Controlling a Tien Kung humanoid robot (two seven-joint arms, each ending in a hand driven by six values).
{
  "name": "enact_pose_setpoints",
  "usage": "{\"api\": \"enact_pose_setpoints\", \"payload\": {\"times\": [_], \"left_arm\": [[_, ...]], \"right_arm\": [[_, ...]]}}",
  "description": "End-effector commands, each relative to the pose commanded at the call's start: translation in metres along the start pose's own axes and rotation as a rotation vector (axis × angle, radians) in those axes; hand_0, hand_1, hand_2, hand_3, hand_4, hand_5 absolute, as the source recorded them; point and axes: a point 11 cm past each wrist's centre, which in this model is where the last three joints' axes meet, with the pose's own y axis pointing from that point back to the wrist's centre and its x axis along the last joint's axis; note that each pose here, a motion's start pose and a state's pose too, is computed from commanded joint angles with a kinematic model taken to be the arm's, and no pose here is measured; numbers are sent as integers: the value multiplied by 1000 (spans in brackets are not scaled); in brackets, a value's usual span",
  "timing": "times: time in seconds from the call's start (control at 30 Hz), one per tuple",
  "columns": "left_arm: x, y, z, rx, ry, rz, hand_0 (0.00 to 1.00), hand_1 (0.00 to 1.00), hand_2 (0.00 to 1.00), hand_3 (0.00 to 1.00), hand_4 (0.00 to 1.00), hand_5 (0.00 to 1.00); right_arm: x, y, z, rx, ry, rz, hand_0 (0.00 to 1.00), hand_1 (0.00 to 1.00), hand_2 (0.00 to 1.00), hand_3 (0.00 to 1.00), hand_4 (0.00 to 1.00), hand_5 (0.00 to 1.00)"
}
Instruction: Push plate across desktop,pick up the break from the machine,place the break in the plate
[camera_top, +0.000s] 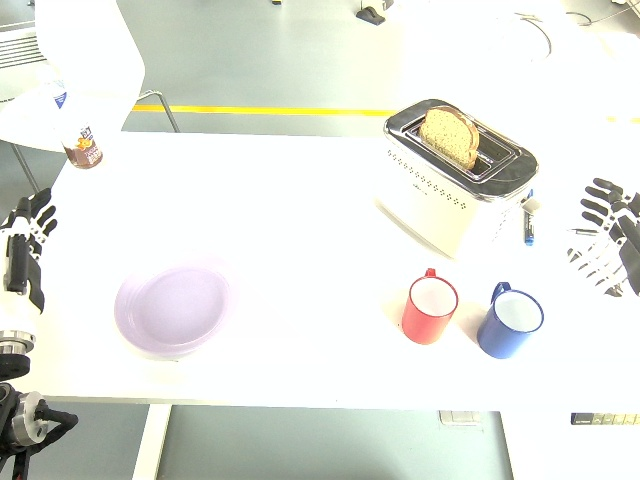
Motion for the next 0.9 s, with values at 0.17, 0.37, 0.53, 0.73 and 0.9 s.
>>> {"api": "enact_pose_setpoints", "payload": {"times": [0.17, 0.37, 0.53, 0.73, 0.9], "left_arm": [[19, 3, -14, -41, -60, 87, 955, 960, 981, 904, 559, 998], [29, 6, -36, -6, -118, 92, 946, 953, 984, 919, 561, 998], [34, 9, -58, 54, -177, 80, 942, 954, 988, 917, 558, 998], [29, 6, -68, 85, -206, 41, 938, 953, 990, 912, 556, 998], [23, 4, -74, 102, -216, 12, 935, 951, 989, 909, 551, 998]], "right_arm": [[1, 1, 0, -1, -1, 2, 814, 764, 763, 739, 471, 590], [0, 2, 3, -8, -1, 2, 814, 764, 763, 739, 471, 590], [1, 4, 5, -14, -2, 2, 814, 762, 763, 739, 471, 589], [0, 4, 6, -15, -4, 1, 814, 763, 763, 739, 471, 590], [-1, 3, 6, -14, -7, 0, 813, 763, 763, 739, 470, 590]]}}
